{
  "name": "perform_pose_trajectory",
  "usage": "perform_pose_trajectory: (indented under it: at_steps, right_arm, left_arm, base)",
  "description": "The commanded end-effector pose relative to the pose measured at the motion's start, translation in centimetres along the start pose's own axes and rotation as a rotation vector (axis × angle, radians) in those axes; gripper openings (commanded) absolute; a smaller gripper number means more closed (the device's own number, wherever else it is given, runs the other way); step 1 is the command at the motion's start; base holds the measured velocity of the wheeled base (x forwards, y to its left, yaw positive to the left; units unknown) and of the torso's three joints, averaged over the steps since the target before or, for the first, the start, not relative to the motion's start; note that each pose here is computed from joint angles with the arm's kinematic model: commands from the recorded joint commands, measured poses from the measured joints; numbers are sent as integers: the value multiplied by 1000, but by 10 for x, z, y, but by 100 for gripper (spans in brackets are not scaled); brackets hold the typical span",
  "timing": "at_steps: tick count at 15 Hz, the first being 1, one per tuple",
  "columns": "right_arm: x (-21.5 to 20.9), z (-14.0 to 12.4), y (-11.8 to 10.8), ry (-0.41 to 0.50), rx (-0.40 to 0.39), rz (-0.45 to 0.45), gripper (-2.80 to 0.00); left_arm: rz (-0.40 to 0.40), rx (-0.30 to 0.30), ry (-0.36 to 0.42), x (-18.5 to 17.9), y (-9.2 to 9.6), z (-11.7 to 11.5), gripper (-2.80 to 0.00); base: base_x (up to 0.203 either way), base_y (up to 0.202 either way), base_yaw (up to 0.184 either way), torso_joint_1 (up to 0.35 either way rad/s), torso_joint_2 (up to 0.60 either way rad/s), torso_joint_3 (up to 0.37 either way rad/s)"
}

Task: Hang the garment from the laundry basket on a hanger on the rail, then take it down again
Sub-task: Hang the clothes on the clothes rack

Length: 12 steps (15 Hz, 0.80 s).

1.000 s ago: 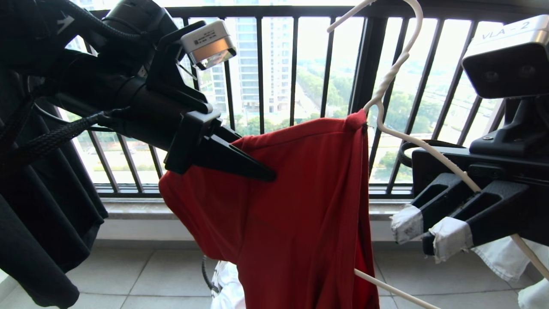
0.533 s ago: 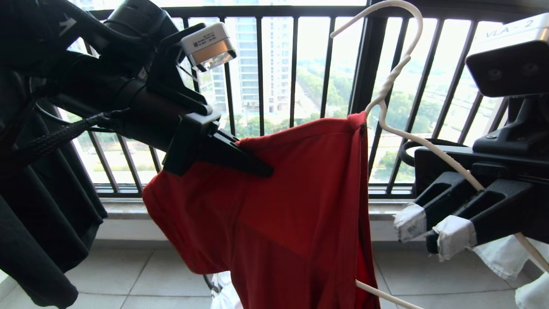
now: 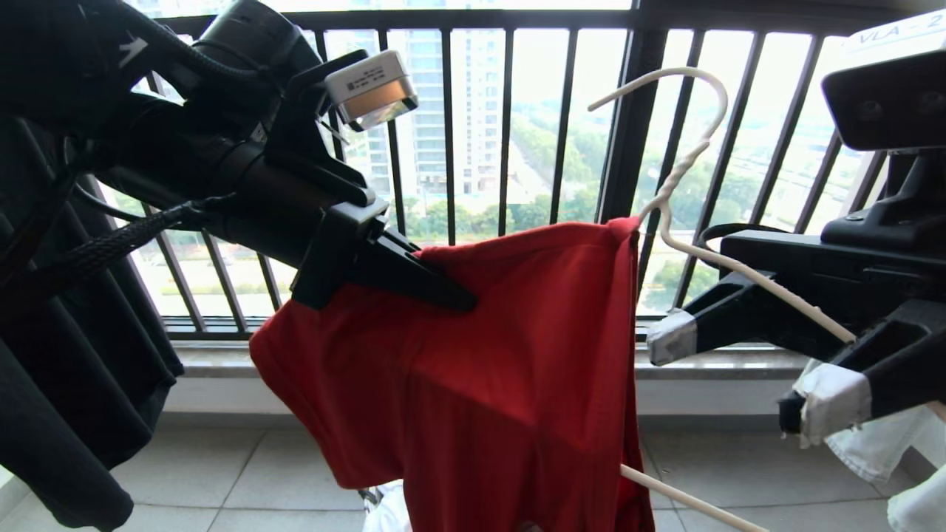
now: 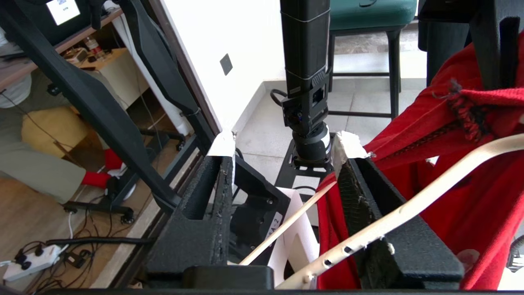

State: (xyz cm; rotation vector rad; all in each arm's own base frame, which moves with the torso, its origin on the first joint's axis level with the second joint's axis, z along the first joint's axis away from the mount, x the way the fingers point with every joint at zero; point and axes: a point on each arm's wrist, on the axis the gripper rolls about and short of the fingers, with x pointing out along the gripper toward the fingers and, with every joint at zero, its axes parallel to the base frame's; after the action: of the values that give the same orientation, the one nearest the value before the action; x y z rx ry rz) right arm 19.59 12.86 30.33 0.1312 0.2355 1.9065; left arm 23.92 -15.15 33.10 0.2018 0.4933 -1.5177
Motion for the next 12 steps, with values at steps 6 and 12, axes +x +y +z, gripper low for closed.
perform_pose_trajectory:
  at_steps: [6,12]
  right_arm:
    - [-10,0,-19,-23,-13,-191,0]
    - [-38,-2,-24,-44,34,-325,0]
  left_arm:
    - [12,25,-14,-7,-8,3,-280]
    - [17,44,-36,-15,-19,8,-280]
  base:
    - [0,0,0,0,0,0]
    - [0,0,0,0,0,0]
